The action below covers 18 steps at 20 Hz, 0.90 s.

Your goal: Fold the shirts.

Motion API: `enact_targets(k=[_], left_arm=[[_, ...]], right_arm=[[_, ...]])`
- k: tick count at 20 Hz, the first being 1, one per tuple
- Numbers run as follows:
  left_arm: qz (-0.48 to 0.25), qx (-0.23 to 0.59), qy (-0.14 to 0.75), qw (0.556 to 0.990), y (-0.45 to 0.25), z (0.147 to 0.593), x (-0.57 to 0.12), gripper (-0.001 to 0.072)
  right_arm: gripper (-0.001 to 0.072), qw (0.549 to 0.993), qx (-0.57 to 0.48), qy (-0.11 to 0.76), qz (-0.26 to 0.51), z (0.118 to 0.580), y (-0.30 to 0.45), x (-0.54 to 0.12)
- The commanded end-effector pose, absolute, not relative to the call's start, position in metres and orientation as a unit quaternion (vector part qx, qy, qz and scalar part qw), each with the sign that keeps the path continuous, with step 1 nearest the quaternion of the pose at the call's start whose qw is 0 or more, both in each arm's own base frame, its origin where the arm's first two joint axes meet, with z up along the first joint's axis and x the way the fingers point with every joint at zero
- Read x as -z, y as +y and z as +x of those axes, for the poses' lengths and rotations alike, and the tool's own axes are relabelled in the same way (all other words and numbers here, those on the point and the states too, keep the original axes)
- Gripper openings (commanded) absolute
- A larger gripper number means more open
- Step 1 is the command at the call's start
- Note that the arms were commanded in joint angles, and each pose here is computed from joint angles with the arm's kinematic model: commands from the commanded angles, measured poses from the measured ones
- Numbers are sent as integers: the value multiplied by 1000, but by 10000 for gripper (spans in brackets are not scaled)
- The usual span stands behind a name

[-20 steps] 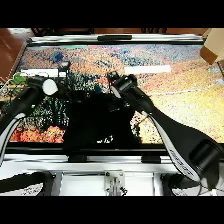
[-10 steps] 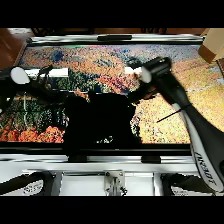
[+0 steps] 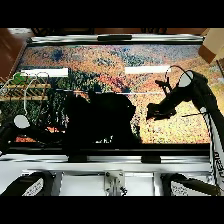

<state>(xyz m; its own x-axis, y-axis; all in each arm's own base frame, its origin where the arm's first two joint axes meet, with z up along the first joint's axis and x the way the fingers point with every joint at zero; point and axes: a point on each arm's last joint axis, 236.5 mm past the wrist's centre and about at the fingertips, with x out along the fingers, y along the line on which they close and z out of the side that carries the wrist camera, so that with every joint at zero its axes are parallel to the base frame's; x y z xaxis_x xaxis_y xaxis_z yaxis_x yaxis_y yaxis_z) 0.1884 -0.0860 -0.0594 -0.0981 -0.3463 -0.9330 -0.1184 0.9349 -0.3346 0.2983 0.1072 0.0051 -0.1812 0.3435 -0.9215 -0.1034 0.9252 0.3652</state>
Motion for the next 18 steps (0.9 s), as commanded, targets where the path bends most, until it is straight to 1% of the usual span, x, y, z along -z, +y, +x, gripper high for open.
enact_targets(k=[1,3,5,7,8,9,10,11,14,18], left_arm=[[-184,76,714,671,-89,191,81,540],[-179,83,704,682,-90,199,83,540],[-177,93,704,682,-93,202,87,529],[-178,108,711,672,-99,200,91,460],[-183,114,713,667,-103,199,93,448],[-184,116,715,664,-104,198,94,397],[-183,117,717,663,-104,198,95,205],[-183,117,716,663,-104,198,94,35],[-175,136,713,666,-107,198,93,35],[-174,140,697,681,-108,206,83,35]], right_arm=[[495,606,-187,766,107,274,114,28],[495,605,-189,767,95,267,122,44],[495,616,-198,759,77,265,138,56],[495,630,-210,746,59,268,157,64],[495,633,-214,742,51,268,166,68],[495,633,-219,741,42,267,174,73],[495,629,-224,743,35,265,181,79],[495,623,-228,748,27,261,187,85],[495,606,-227,762,17,253,197,105],[495,583,-217,781,50,244,212,118]])
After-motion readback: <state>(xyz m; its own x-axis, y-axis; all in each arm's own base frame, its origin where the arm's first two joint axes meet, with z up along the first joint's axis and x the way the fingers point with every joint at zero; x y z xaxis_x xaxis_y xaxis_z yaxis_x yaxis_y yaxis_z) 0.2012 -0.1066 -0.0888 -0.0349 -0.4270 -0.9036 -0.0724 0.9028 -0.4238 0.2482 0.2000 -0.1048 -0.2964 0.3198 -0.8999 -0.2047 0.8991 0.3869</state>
